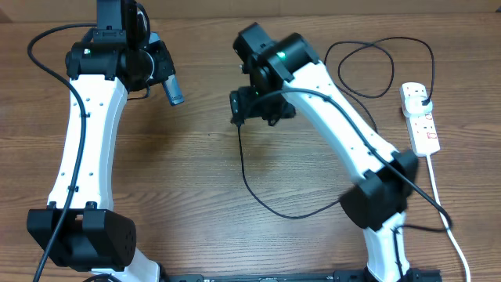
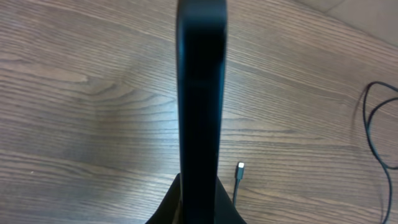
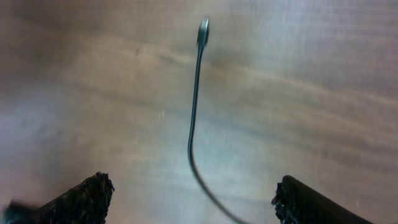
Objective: Plug charger to phone and switch on socket
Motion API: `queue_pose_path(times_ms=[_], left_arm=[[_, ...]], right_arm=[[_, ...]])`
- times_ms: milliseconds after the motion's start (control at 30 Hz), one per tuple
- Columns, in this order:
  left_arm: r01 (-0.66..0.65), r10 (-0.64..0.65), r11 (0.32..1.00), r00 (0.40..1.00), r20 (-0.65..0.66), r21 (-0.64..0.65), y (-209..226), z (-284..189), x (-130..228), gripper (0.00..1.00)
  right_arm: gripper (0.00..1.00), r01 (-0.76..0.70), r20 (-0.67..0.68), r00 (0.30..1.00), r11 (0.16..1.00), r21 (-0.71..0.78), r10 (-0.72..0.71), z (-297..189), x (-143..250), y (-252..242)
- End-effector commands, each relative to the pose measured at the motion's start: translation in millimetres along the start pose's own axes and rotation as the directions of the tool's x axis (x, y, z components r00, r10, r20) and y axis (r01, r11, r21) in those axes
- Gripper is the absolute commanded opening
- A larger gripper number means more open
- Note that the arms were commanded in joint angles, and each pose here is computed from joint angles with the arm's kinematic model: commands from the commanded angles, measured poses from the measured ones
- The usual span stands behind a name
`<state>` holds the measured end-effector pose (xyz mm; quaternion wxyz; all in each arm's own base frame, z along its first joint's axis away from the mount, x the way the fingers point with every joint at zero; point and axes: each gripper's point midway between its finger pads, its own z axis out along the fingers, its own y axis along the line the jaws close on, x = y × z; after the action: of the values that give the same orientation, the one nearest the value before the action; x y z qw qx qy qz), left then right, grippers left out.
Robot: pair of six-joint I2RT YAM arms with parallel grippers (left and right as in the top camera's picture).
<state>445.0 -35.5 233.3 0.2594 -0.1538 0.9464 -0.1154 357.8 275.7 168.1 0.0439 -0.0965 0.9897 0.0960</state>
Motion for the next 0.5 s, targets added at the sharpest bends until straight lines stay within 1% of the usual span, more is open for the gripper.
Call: queue_pose_path(times_ms=[0,67,133,167,200,233,267,300,367,467], left_arm=[[0.012,-0.011,1.0,1.0,0.011,-0.022,1.2,-2.2,-1.3,0.04],[0.012,-0.012,1.0,1.0,0.006,-0.023,1.7,-2.2,0.0,0.04],[0.012,-0.012,1.0,1.0,0.005,-0.024,1.8,-2.2,0.4,0.04],[0.012,-0.012,1.0,1.0,0.005,-0.024,1.8,-2.2,0.4,0.04],[0.012,-0.012,1.0,1.0,0.005,-0.024,1.8,-2.2,0.4,0.04],[0.012,-0.012,1.0,1.0,0.004,-0.024,1.9,-2.2,0.5,0.04],[0.012,-0.012,1.0,1.0,0.001,-0.026,2.3,-2.2,1.4,0.04],[0.013,-0.013,1.0,1.0,-0.004,-0.028,2.8,-2.2,2.6,0.04],[0.013,-0.013,0.999,1.0,-0.008,-0.03,3.1,-2.2,3.5,0.04],[0.013,-0.013,1.0,1.0,-0.005,-0.028,2.9,-2.2,2.9,0.04]], right_arm=[[0.93,-0.04,0.019,0.999,0.997,0.065,0.039,33.7,-21.4,-7.9],[0.95,-0.032,0.037,0.999,0.999,0.035,0.031,45.9,-30.8,0.7],[0.95,-0.019,0.057,0.998,1.0,-0.017,0.02,58.1,-38.9,14.0],[0.93,-0.015,0.067,0.998,1.0,-0.022,0.017,60.6,-41.5,15.9],[0.76,-0.01,0.079,0.997,1.0,-0.018,0.011,69.2,-43.9,16.6],[0.73,-0.011,0.081,0.997,1.0,-0.017,0.012,76.2,-44.5,16.3],[0.7,-0.042,0.077,0.996,0.999,-0.003,0.042,86.8,-42.7,12.4],[0.71,-0.1,0.08,0.992,0.994,0.037,0.097,95.0,-40.1,4.0],[0.71,-0.154,0.086,0.986,0.983,0.095,0.146,108.2,-35.6,-9.6],[0.71,-0.148,0.069,0.988,0.981,0.123,0.14,128.1,-27.0,-18.9]])
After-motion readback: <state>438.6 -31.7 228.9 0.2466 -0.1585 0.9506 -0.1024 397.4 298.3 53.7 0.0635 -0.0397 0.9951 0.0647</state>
